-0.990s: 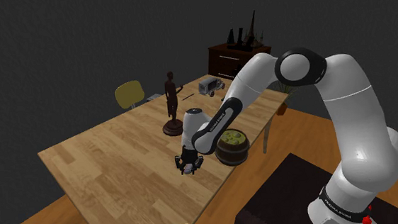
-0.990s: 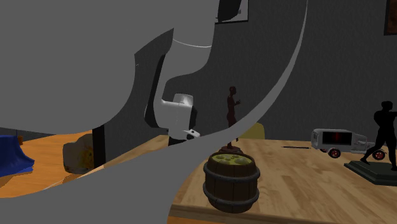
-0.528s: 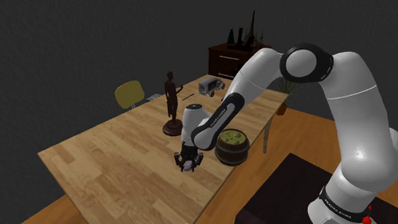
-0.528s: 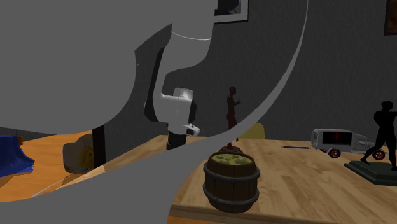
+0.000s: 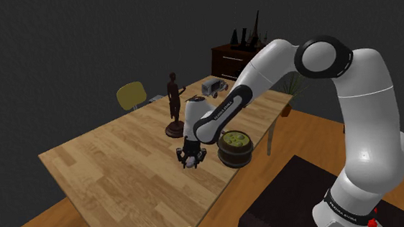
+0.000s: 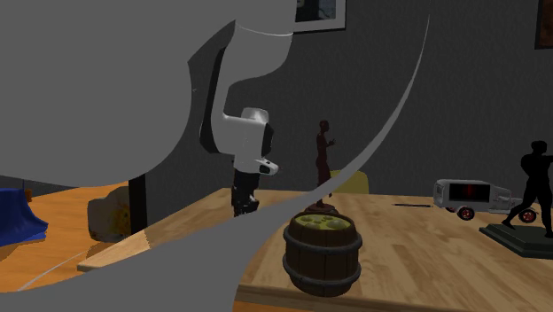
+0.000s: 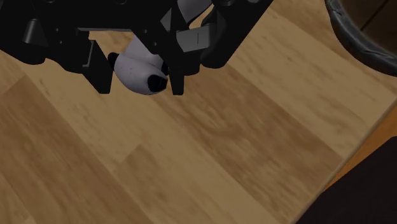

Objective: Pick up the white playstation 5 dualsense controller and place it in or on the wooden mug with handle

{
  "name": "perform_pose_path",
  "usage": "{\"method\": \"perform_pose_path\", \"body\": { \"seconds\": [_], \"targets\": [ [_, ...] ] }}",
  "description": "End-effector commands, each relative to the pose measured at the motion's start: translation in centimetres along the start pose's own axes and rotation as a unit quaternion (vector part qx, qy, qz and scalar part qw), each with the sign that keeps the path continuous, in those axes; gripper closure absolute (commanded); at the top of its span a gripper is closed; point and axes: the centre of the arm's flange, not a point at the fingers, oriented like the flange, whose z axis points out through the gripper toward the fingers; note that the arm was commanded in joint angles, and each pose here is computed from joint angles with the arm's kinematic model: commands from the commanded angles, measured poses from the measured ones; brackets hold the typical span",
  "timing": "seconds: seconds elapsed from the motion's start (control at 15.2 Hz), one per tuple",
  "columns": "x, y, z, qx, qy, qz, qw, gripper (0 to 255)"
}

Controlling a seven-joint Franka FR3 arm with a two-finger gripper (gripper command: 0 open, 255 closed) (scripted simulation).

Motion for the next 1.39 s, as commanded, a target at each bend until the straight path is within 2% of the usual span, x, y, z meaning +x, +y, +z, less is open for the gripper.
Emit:
{"method": "perform_pose_path", "body": {
  "seconds": [0.0, 1.32],
  "targets": [
    [0.0, -0.1, -1.1, 0.000, 0.000, 0.000, 1.0000, 255],
    [-1.1, -1.3, -11.6, 0.000, 0.000, 0.000, 1.0000, 255]
  ]
}}
